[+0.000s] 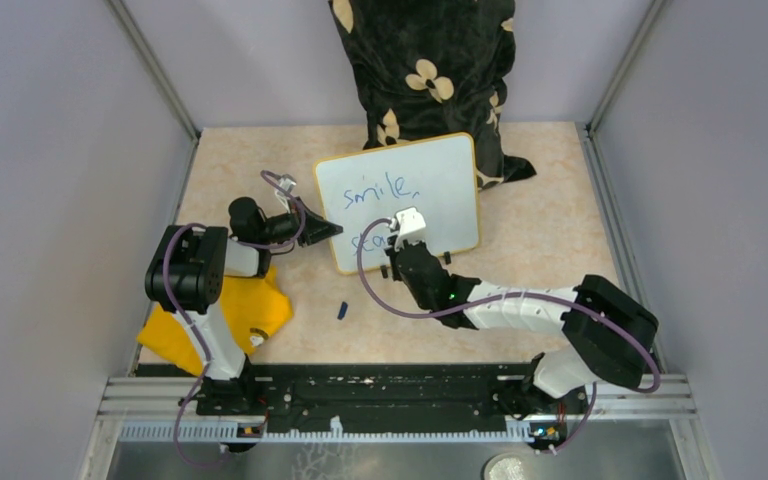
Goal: Write a sentence on the whiteboard
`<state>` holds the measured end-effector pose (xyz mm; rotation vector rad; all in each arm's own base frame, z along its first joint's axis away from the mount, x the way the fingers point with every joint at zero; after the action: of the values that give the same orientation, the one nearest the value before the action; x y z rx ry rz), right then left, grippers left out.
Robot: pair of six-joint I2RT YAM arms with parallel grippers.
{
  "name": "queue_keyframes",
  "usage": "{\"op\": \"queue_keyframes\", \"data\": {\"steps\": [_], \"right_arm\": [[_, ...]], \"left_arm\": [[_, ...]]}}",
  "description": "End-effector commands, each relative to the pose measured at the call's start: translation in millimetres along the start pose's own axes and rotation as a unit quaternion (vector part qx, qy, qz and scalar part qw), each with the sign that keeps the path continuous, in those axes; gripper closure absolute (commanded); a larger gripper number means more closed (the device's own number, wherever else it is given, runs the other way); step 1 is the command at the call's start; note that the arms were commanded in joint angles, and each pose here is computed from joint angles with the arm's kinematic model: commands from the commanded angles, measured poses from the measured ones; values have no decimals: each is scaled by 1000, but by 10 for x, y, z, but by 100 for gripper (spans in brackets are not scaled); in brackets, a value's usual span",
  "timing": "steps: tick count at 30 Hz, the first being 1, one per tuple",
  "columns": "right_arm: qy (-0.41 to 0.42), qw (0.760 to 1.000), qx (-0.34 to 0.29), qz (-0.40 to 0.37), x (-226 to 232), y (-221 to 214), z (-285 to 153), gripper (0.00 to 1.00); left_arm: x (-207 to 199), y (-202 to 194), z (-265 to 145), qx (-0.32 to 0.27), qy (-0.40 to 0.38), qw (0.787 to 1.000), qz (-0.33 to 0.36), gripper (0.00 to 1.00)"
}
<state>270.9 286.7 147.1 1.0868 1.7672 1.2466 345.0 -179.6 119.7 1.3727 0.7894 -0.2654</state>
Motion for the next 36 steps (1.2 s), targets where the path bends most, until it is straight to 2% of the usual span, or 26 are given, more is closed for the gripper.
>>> {"op": "queue_keyframes", "data": {"steps": [1,17,36], "right_arm": [[-3,999,-24,24,-55,179,-43,100],[-12,997,-73,31,-101,585,-83,100],[-23,998,-58,34,-159,425,58,100]], "left_arm": [[135,-154,28,12,19,1000,-13,100],[136,-153,29,12,19,1000,-12,100],[142,-159,29,12,20,1000,-14,100]]}}
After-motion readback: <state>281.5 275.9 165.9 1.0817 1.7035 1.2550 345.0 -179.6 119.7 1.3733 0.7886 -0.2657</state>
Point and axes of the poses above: each gripper's point midway between its finger pads, its own z axis out along the fingers, its own x axis along the line the jaws close on, y = z × x, the point moved 2 cm from there along -z, back along the fingers, and after that the axes turned 6 degrees about -z, right-handed, at the moved point
